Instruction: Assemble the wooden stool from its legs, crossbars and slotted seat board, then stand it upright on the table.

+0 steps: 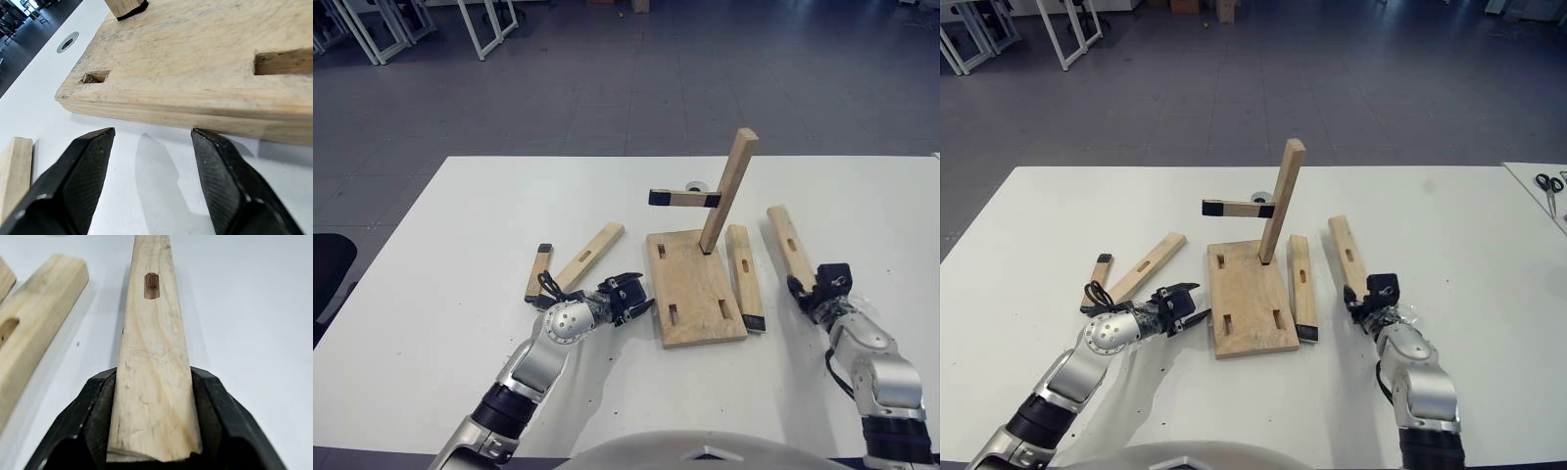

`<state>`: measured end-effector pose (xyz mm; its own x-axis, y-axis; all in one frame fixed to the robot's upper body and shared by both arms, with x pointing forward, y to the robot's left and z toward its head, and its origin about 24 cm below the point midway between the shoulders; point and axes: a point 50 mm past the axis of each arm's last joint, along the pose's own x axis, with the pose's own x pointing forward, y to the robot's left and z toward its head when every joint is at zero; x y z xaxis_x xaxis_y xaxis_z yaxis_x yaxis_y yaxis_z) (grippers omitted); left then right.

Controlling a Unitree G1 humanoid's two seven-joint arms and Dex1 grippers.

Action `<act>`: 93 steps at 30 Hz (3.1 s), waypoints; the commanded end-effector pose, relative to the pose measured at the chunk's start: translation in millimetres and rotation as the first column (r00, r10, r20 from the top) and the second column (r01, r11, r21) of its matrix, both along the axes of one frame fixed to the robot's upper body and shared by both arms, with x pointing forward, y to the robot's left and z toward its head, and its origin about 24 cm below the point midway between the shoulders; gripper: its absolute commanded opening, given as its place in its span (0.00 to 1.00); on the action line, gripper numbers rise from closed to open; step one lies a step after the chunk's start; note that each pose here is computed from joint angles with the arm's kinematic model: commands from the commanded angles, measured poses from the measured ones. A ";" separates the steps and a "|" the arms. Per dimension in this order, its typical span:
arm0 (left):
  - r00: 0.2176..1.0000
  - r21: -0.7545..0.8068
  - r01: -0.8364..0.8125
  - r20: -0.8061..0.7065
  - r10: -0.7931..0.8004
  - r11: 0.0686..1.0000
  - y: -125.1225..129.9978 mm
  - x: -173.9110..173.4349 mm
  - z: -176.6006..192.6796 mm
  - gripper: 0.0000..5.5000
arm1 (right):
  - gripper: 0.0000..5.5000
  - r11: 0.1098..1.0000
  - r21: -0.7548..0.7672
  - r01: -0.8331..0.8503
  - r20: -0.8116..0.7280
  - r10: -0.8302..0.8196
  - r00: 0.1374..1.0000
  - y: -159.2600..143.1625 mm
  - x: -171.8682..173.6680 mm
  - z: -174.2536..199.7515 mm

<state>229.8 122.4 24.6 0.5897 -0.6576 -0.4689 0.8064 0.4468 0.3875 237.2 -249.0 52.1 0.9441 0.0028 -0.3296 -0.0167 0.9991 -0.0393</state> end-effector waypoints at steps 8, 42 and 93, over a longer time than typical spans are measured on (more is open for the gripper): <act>0.951 -0.750 -0.300 -0.286 0.121 0.589 33.7 23.7 95.8 0.64 | 0.37 0.667 0.433 -0.607 0.626 0.262 0.734 38.6 21.3 144.7; 0.819 -0.941 -0.160 -0.296 -0.491 0.300 -9.2 5.3 160.3 0.39 | 0.37 -0.005 0.562 -0.827 0.476 0.820 0.319 105.7 -2.6 105.0; 0.921 -0.595 -0.079 -0.350 -0.170 0.800 22.4 88.4 23.9 0.37 | 0.63 -0.298 -0.357 -0.885 -0.750 0.657 0.081 41.6 -13.0 -0.8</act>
<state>322.3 131.6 63.9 0.4315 -0.9020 -0.0167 0.8692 0.4206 -0.2599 241.1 -196.3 85.2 0.3347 0.4850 -0.8079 -0.7868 -0.3280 -0.5229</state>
